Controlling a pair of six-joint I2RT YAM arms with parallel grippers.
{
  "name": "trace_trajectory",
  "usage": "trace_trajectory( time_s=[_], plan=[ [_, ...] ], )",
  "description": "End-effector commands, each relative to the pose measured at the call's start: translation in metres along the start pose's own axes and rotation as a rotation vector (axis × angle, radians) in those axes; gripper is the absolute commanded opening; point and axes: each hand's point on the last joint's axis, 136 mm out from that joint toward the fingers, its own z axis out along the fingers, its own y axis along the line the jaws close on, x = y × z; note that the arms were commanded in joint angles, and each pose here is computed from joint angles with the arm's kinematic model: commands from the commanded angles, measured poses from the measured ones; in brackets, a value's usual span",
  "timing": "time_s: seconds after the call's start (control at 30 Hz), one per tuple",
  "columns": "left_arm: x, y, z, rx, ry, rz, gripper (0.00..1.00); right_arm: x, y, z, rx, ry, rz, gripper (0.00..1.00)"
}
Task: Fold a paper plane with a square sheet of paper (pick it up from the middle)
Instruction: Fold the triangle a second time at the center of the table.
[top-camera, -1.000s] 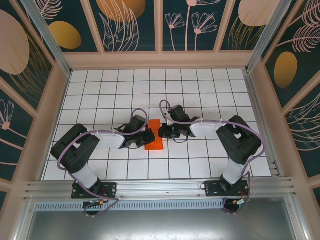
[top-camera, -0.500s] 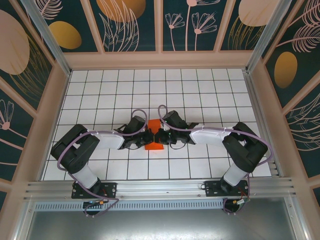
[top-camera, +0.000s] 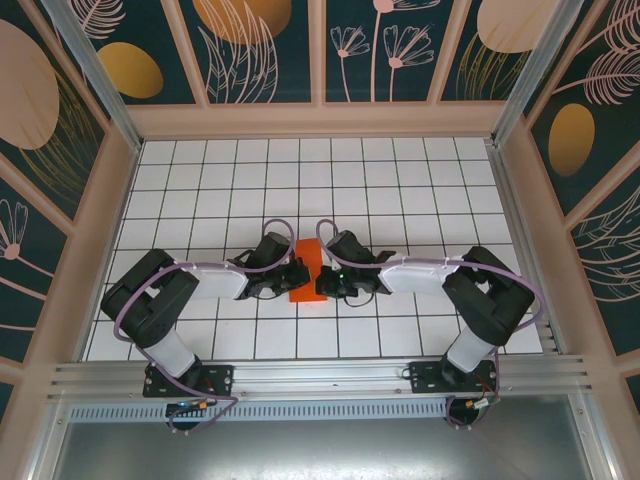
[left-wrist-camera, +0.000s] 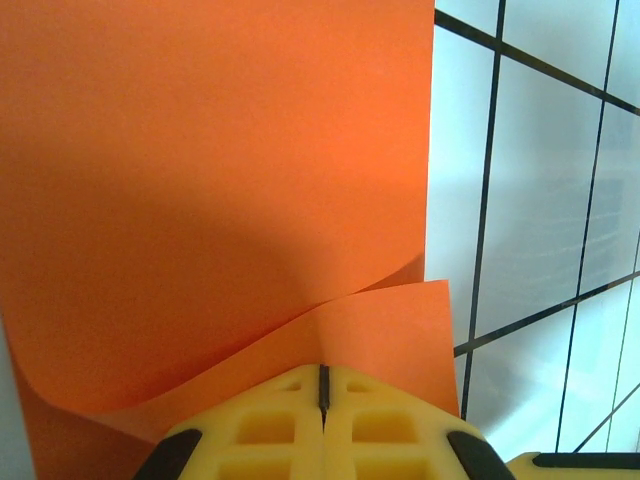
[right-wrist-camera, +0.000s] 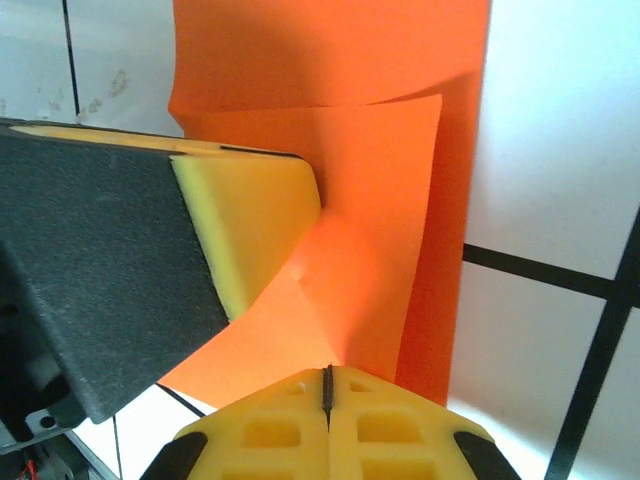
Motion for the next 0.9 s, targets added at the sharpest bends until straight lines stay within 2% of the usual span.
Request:
trace_trajectory(
  time_s=[0.0,0.3,0.87],
  plan=[
    [0.027,0.04,0.0,-0.129,0.082,-0.048,0.0,-0.003,0.01,0.0,-0.027,-0.005,-0.014,0.0],
    [0.028,0.04,0.0,-0.127,0.085,-0.051,0.0,0.002,0.005,0.012,-0.017,0.034,-0.014,0.0],
    [0.029,0.049,0.0,-0.161,0.081,-0.066,0.0,0.029,-0.028,0.01,0.074,0.098,-0.003,0.0]
  ],
)
